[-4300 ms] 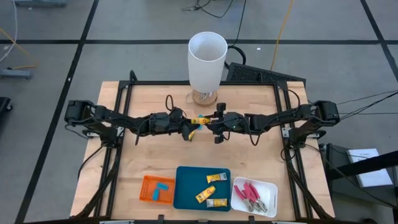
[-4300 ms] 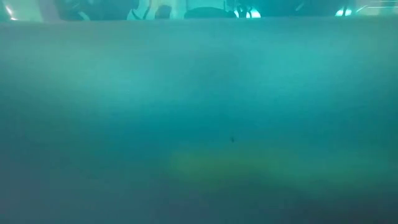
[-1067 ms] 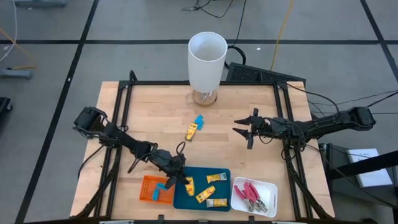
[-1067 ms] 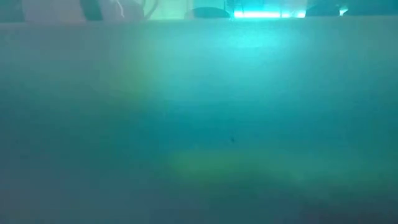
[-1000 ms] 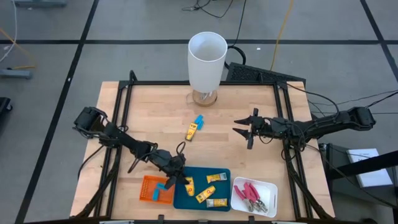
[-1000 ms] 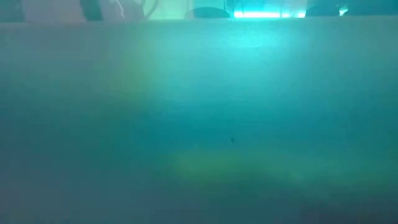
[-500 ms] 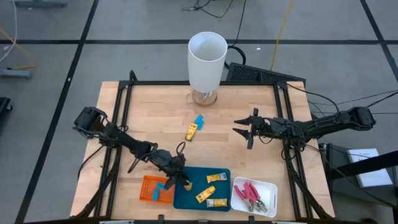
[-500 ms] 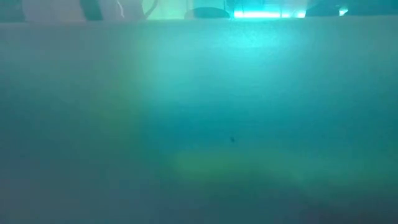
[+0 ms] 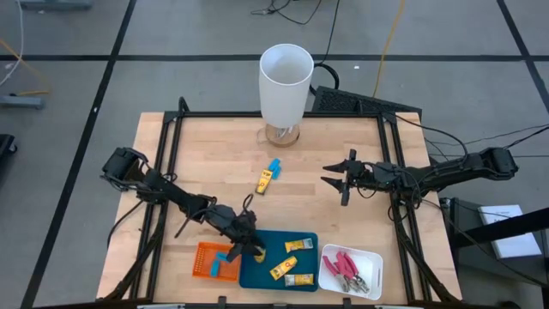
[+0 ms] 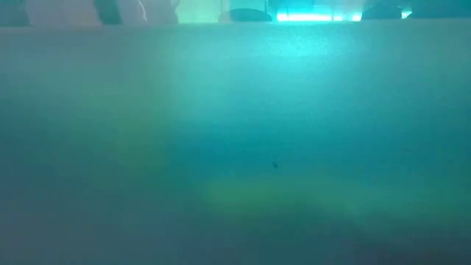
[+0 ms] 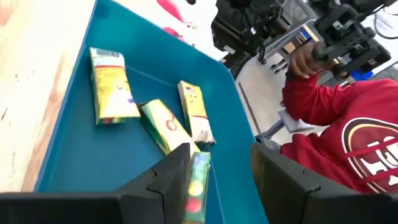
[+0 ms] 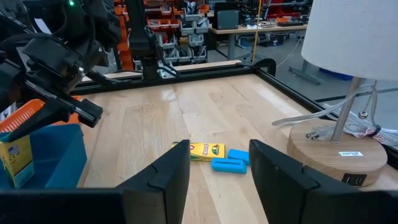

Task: Pick & Place School Supplies
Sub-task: Put the yellow crayon box into the blue bin, then put the blue eraser into the orange bin

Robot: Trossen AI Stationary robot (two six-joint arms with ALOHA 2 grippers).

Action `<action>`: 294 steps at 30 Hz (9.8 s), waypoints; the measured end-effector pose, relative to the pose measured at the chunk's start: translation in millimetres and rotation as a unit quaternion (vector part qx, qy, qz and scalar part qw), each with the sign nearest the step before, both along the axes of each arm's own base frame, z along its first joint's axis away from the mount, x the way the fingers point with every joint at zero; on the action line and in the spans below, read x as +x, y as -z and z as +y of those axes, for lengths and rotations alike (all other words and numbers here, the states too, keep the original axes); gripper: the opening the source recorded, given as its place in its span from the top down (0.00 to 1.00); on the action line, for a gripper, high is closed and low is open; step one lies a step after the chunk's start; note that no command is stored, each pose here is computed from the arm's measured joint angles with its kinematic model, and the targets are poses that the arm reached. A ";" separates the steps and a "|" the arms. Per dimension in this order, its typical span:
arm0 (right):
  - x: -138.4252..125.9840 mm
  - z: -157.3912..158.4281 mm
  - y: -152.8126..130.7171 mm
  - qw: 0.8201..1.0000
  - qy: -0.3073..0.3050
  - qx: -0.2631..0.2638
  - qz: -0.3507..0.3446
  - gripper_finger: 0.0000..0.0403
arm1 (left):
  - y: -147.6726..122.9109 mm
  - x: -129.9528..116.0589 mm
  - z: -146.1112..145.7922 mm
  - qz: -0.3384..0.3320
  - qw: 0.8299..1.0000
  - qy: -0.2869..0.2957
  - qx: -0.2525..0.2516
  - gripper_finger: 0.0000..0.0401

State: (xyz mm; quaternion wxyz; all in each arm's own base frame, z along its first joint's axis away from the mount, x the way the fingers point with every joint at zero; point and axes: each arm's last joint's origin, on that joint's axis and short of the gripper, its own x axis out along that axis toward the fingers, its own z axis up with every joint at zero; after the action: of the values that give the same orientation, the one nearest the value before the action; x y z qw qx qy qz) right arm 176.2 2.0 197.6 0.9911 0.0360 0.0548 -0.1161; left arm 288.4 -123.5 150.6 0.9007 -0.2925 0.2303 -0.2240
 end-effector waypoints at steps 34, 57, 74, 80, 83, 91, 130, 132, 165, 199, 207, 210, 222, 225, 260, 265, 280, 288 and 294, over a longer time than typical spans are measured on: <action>-0.4 0.0 2.5 1.000 0.001 0.008 0.012 0.61 | 8.5 18.3 83.1 0.032 0.979 -0.184 0.087 0.72; -0.3 -0.4 2.3 1.000 0.001 -0.003 0.013 0.61 | -13.0 34.9 95.9 0.223 0.859 -0.332 0.320 0.40; -0.4 -0.7 2.5 1.000 0.003 -0.002 0.014 0.61 | 17.5 40.9 115.8 0.289 0.841 -0.403 0.215 0.28; -0.4 -0.8 2.6 1.000 0.004 -0.003 0.014 0.61 | 34.5 42.4 114.5 0.318 0.835 -0.396 0.211 0.28; -0.4 -0.9 2.6 1.000 0.005 -0.003 0.014 0.61 | 37.1 40.5 114.6 0.329 0.830 -0.393 0.218 0.28; -0.4 -0.9 2.7 1.000 0.005 -0.003 0.015 0.61 | 42.4 28.0 116.2 0.387 0.802 -0.376 0.257 0.28; -0.4 -0.9 3.0 1.000 0.004 -0.003 0.016 0.61 | 20.7 29.1 114.9 0.332 0.841 -0.303 0.302 0.61; -0.4 -0.9 2.9 1.000 0.004 -0.003 0.016 0.61 | 11.0 29.5 114.1 0.312 0.849 -0.300 0.302 0.61; -0.4 -1.0 2.9 1.000 0.004 -0.002 0.015 0.61 | -64.5 20.1 4.7 -0.005 0.965 0.050 0.257 0.61; 0.4 -0.9 3.7 1.000 0.003 -0.001 0.016 0.61 | -34.1 24.5 -13.6 0.015 0.953 0.088 0.289 0.61; 0.4 -0.9 3.7 1.000 0.003 -0.001 0.016 0.61 | -35.0 25.1 -13.8 0.011 0.955 0.085 0.284 0.61; 0.4 -0.9 3.7 1.000 0.003 -0.001 0.016 0.61 | -35.1 25.2 -13.8 0.013 0.956 0.081 0.282 0.60; 0.4 -0.9 3.7 1.000 0.003 -0.001 0.016 0.61 | -35.0 25.4 -13.3 0.022 0.959 0.064 0.276 0.32; 0.4 -0.9 3.7 1.000 0.003 -0.001 0.016 0.61 | -35.0 25.4 -13.3 0.020 0.958 0.066 0.279 0.27; 21.7 -2.5 25.4 0.995 0.057 0.037 0.078 0.61 | -37.5 39.3 111.9 0.154 0.895 -0.257 0.331 0.42; 57.1 -3.9 33.1 0.989 0.074 0.031 0.127 0.58 | -37.1 39.1 129.9 0.163 0.886 -0.272 0.339 0.42; 175.3 -23.5 72.6 0.955 0.102 0.093 0.264 0.32 | -40.7 38.1 139.0 0.158 0.900 -0.257 0.313 0.42; 192.2 -31.9 92.9 0.943 0.119 0.100 0.293 0.37 | -64.6 21.4 126.6 0.151 0.899 -0.252 0.325 0.42; 187.6 -36.7 96.9 0.932 0.132 0.107 0.321 0.46 | -85.3 9.9 117.4 0.124 0.905 -0.246 0.325 0.42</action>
State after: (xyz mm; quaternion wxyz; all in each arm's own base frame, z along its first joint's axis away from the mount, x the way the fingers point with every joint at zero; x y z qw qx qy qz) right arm 363.8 -34.7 100.7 0.8868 0.1092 0.3764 -0.2448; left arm 298.3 -6.2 235.8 0.9364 -0.0566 0.3210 0.1301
